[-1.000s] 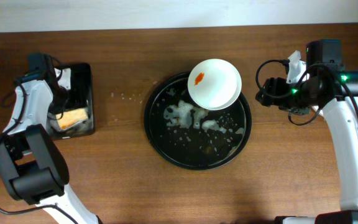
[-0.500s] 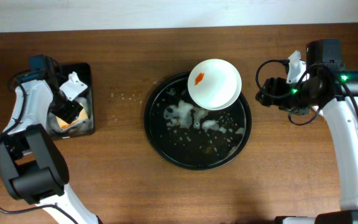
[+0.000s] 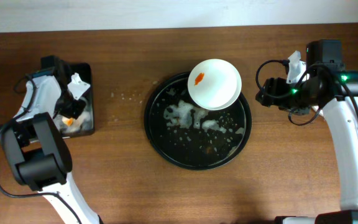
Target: Clean dirty plates on tray and stack at the side
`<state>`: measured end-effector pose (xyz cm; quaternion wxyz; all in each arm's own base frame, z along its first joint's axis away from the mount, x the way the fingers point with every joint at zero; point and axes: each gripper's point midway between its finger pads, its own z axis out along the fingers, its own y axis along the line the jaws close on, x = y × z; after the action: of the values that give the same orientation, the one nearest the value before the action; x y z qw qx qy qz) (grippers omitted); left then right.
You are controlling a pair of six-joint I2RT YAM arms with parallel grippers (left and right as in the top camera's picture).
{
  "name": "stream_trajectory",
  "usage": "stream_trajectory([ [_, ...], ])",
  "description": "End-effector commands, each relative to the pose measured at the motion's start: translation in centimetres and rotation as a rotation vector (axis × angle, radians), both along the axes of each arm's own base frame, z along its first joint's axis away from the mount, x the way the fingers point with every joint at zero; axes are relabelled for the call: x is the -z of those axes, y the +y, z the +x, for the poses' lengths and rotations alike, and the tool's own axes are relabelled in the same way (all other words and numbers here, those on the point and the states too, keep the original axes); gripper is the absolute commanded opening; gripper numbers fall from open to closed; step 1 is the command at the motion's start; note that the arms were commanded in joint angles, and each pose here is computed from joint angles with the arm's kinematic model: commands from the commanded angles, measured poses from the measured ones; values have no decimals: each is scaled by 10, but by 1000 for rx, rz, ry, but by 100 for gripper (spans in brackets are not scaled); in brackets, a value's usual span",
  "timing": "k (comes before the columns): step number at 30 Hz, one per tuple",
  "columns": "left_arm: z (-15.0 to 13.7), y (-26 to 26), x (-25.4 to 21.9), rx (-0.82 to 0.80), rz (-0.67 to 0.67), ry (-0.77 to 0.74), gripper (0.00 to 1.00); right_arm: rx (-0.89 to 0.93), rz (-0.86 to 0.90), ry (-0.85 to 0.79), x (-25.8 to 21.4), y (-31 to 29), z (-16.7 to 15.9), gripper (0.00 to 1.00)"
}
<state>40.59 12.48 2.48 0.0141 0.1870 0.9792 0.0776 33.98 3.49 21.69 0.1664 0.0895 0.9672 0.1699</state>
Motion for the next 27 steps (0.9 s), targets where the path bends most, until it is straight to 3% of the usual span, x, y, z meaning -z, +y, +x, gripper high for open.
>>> stream_trajectory([
  [1, 17, -2, -29, -375, -26, -102, 0, 10, -8, 6, 2, -2, 1, 69],
  [2, 17, -4, -31, -429, -37, -107, 0, 10, -8, 6, 2, -2, 1, 69],
  [4, 15, -6, -31, -540, -63, -113, 22, 10, -8, 7, 2, -2, 1, 69],
  [6, 14, -4, -26, -642, -75, -124, 33, 10, -8, 8, 2, -2, 1, 69],
  [11, 14, -1, -8, -694, -83, -147, 60, 10, -8, 10, 2, -2, 0, 69],
  [16, 9, -1, 12, -693, -80, -154, 63, 10, -8, 10, 2, -2, 0, 69],
  [17, 10, -2, 18, -692, -83, -164, 62, 10, -8, 10, 2, -2, 0, 69],
  [18, 8, -3, 23, -692, -87, -163, 55, 10, -8, 11, 2, -2, 0, 69],
  [21, 4, -8, 32, -683, -107, -154, 8, 10, -8, 10, 2, -2, 0, 69],
  [22, 3, -8, 33, -683, -106, -149, 0, 10, -8, 10, 2, -2, 0, 69],
  [27, 3, -8, 22, -683, -108, -160, 0, 0, -14, 6, 2, -2, 0, 69],
])
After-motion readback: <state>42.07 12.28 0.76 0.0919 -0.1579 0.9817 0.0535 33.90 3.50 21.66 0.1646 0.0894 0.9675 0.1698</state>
